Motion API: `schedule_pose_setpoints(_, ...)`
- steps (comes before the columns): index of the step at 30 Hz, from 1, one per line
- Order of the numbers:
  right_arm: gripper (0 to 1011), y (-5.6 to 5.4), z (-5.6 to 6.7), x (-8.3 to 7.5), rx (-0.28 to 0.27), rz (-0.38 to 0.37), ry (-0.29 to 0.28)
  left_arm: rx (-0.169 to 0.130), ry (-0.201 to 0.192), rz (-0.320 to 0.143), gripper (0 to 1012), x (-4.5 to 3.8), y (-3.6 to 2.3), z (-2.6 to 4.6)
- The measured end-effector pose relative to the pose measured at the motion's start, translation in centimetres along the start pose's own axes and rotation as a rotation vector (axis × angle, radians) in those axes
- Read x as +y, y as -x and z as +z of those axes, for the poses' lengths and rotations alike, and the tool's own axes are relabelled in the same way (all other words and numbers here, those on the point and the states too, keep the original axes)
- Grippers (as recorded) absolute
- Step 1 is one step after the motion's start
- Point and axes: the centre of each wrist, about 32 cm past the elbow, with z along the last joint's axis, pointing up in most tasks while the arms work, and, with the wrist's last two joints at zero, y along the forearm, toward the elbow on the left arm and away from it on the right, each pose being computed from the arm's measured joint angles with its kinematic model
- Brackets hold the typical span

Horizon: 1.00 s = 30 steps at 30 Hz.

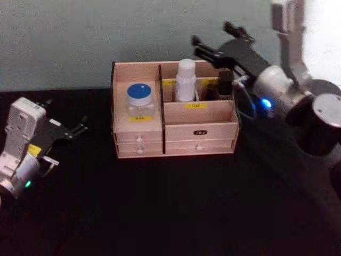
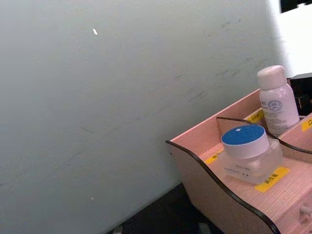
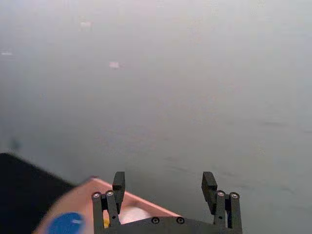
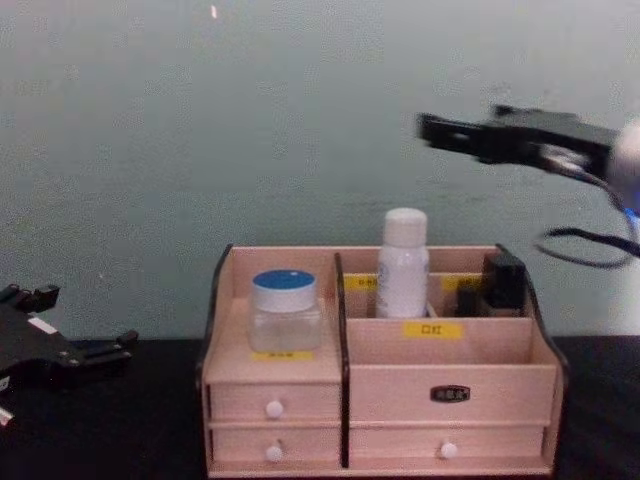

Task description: Pick up the facial cleanser and watermelon frost from the table and place them into the tiered storage box.

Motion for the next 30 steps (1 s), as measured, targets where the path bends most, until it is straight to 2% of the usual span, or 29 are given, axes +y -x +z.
schedule_pose_setpoints(5,1002,-0.8,-1.6,-2.4,-0.01,-0.13,-0.011,0.0,0.0,0.0,1001,0.0,0.0,0.0)
schedule_pose_setpoints(8,1003,-1.2,-3.2,-4.2,-0.017,-0.222,-0.009,0.0,0.0,0.0,1001,0.0,0.0,0.0)
schedule_pose_setpoints(9,1003,-1.2,-3.2,-4.2,-0.017,-0.222,-0.009,0.0,0.0,0.0,1001,0.0,0.0,0.0)
schedule_pose_setpoints(12,1002,-1.2,-4.6,-5.5,-0.019,-0.279,0.007,0.0,0.0,0.0,1001,0.0,0.0,0.0)
schedule_pose_setpoints(20,1003,-0.8,-7.5,-7.0,0.001,-0.317,0.084,0.0,0.0,0.0,1001,0.0,0.0,0.0)
schedule_pose_setpoints(30,1003,-0.5,-9.3,-7.3,0.025,-0.325,0.157,0.0,0.0,0.0,1001,0.0,0.0,0.0)
